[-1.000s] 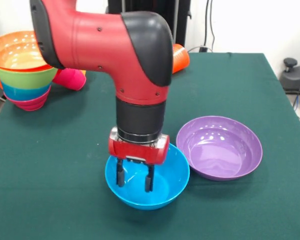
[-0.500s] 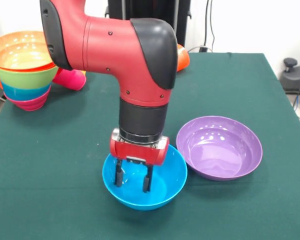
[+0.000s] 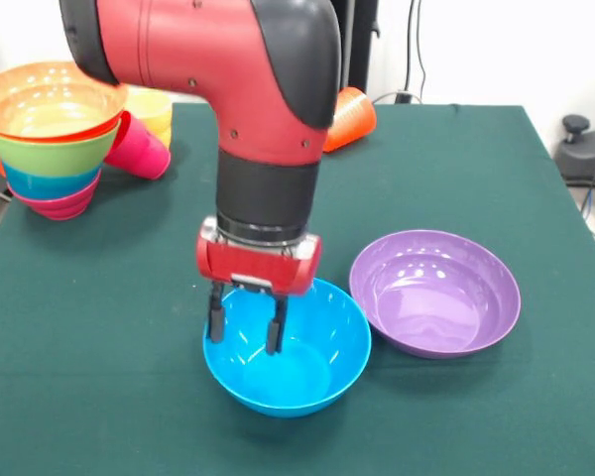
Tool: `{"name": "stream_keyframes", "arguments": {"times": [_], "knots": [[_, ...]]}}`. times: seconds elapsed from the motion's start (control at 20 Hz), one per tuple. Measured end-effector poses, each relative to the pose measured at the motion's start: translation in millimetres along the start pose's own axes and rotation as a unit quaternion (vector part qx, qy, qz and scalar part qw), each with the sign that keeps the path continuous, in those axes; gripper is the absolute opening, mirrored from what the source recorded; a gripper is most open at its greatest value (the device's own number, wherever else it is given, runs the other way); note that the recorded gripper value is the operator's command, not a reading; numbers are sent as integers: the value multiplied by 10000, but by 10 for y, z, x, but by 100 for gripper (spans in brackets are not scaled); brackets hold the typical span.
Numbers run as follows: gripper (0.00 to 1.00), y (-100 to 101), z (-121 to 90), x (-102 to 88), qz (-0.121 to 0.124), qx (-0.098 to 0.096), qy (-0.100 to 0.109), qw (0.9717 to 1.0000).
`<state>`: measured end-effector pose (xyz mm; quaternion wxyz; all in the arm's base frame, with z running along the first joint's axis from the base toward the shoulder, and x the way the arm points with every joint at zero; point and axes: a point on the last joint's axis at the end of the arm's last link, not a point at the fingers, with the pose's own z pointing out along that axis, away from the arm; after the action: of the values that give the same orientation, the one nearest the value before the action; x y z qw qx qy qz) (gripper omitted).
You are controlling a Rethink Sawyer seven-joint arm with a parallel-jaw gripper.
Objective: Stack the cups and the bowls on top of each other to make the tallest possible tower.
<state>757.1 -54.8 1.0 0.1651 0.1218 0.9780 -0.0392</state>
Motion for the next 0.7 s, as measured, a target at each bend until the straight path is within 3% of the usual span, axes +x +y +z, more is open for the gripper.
{"name": "stream_keyframes", "arguments": {"times": [0.35,0.7], "knots": [[100,-150,-372,-232,131,14,-199,9997],[100,-286,-548,-372,206,50,-332,9992]]}}
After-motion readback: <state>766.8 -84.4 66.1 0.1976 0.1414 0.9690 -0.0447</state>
